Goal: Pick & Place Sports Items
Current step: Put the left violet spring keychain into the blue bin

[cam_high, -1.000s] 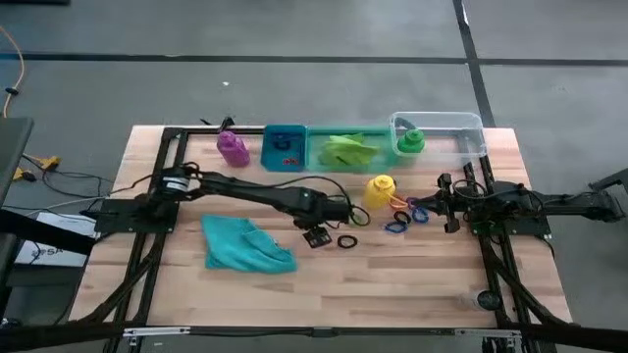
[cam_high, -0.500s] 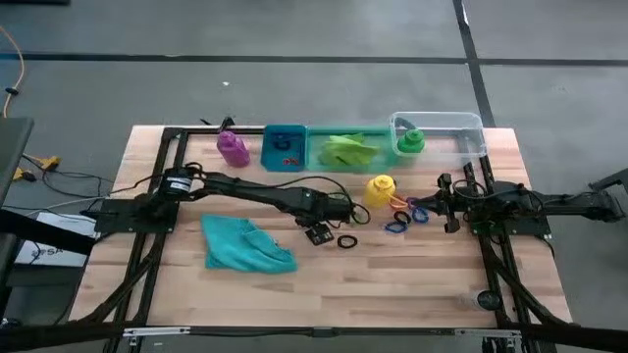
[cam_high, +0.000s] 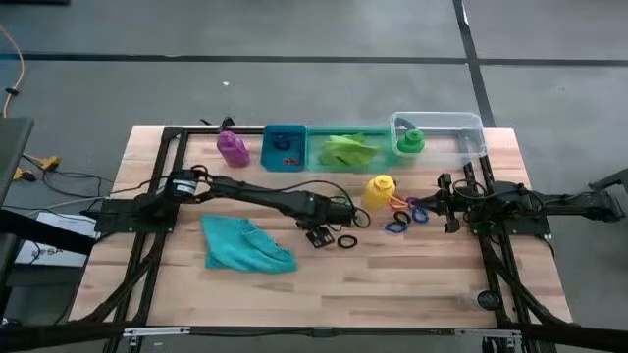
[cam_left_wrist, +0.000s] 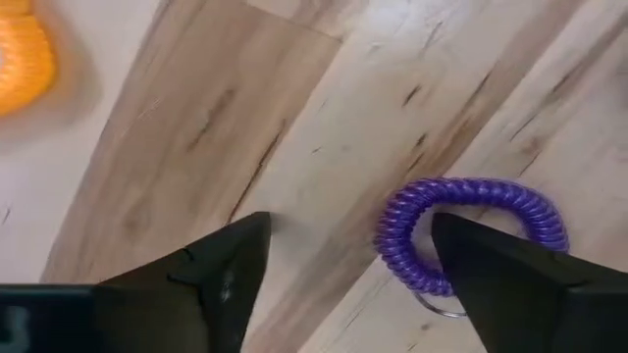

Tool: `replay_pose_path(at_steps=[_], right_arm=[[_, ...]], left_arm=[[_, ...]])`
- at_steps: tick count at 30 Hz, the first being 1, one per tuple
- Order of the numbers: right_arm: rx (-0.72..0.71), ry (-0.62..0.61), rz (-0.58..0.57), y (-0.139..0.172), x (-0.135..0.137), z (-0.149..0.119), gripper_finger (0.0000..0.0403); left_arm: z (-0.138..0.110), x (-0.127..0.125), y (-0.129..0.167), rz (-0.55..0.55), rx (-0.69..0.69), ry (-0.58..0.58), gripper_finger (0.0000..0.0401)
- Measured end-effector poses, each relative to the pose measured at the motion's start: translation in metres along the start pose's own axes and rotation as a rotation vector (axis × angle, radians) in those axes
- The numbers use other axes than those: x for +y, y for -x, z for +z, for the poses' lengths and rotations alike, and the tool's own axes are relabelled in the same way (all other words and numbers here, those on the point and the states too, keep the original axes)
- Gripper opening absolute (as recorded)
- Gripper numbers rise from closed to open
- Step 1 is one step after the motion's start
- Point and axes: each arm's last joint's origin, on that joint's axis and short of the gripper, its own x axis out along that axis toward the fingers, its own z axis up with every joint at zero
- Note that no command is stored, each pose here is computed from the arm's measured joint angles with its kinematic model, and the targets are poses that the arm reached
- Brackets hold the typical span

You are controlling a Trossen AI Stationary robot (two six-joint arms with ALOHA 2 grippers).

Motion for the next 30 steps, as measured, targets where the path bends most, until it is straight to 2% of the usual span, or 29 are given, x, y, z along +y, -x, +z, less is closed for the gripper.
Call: replay_pose_path(at_steps=[15,19,25,30], right_arm=[[0.0,0.0,0.0,0.0,0.0,0.0,0.0],[0.0,0.0,0.0,0.0,0.0,0.0,0.0],[0.0,0.0,0.0,0.0,0.0,0.0,0.0],[0.0,0.0,0.0,0.0,0.0,0.0,0.0]], left_arm=[[-0.005,-0.008,-0.001,-0.025,0.016,-0.077,0.0004],[-0.006,-0.009,0.0,-0.063,0.04,-0.145,0.0012],[-0.012,-0.012,0.007,-0.136,0.079,-0.268,0.0004],[-0.014,-0.014,0.025,-0.154,0.035,-0.376,0.0002]])
